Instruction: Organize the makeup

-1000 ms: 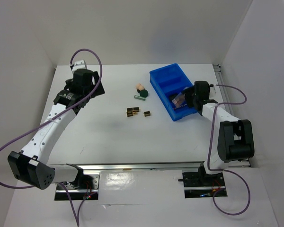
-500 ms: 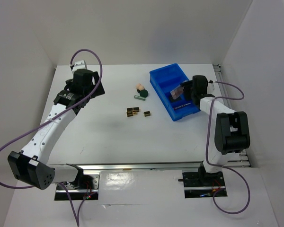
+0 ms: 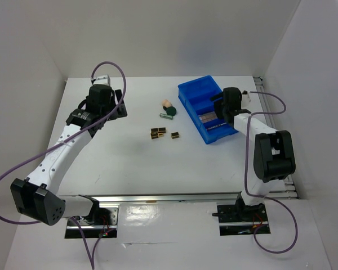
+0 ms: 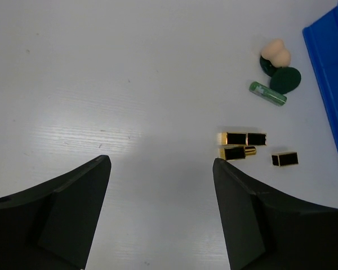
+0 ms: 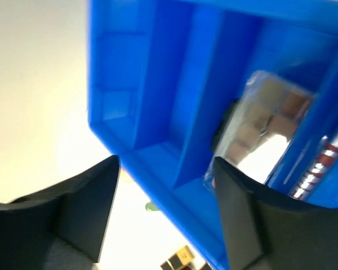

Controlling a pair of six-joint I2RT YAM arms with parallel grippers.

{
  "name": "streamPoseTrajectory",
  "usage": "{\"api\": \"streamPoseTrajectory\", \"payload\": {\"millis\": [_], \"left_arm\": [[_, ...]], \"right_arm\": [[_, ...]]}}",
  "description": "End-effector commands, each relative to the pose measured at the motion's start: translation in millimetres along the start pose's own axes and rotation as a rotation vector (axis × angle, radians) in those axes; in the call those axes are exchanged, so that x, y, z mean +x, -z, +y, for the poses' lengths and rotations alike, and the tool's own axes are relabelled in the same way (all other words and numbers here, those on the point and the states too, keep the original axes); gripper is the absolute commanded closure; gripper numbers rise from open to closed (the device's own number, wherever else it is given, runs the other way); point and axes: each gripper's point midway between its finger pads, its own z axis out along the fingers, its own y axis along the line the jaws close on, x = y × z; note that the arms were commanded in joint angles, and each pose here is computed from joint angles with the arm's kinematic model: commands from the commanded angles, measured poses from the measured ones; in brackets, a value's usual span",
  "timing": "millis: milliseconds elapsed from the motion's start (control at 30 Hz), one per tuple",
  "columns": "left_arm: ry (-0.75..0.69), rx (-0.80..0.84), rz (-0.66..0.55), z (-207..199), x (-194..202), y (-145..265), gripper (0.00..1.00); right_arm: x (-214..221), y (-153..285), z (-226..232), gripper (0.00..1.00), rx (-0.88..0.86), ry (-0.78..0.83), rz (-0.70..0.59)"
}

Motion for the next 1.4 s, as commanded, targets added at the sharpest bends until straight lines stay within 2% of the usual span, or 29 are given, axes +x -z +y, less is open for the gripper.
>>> {"api": "streamPoseTrajectory", "payload": {"millis": [0,33,67,167,233,367,400,467,567,667,733,833,1067,1167,1367], "left_arm": [[-0.054,0.146,-0.001,-23.2,-2.1,1.8,0.13],[-0.072,0.170,0.036,-27.6,6.7,-1.7,0.15],[-0.079,0.174,0.069,-30.7,12.9,-9.1,0.16],[-0.105,0.233,0.147,-45.6,31.2,-18.3,0.20],[-0.131,0.277,0.211,-61.4,51.2,-25.0,0.25],[-0.197,0.354,0.291,-90.4,85.5,-41.1,0.35],[-0.205,0.364,0.315,-94.6,93.5,-43.2,0.35],[-0.181,0.383,0.373,-101.1,109.7,-52.3,0.38],[-0.136,0.415,0.407,-112.3,124.1,-58.0,0.38],[-0.083,0.400,0.470,-114.1,144.0,-68.0,0.28],[-0.076,0.388,0.525,-115.0,163.5,-73.0,0.24],[-0.037,0.377,0.534,-117.0,169.6,-79.7,0.21],[0.022,0.358,0.549,-119.6,181.3,-91.7,0.25],[0.030,0.357,0.568,-120.6,188.3,-95.7,0.30],[0.029,0.350,0.579,-121.2,193.9,-102.7,0.31]], "right_arm": [[-21.8,38.7,67.4,0.28,-0.156,0.123,-0.120],[-16.9,45.2,75.4,0.32,-0.177,0.201,-0.125],[-15.9,54.0,84.1,0.42,-0.208,0.241,-0.132],[14.8,69.1,96.1,0.54,-0.283,0.476,-0.070],[42.4,80.1,104.0,0.59,-0.344,0.655,-0.007],[105.6,85.2,90.7,0.55,-0.369,0.885,0.199],[117.7,81.3,73.7,0.52,-0.327,0.920,0.248],[142.1,90.9,70.5,0.45,-0.355,0.975,0.314],[169.7,101.5,59.4,0.38,-0.374,1.029,0.403],[184.5,94.2,36.7,0.33,-0.317,1.063,0.474],[193.8,88.4,20.4,0.32,-0.270,1.080,0.519],[196.4,84.1,16.3,0.30,-0.253,1.084,0.531],[207.4,68.7,-11.7,0.29,-0.170,1.092,0.590],[210.3,63.2,-16.1,0.29,-0.166,1.102,0.595],[218.9,56.5,-22.8,0.29,-0.169,1.100,0.622]]}}
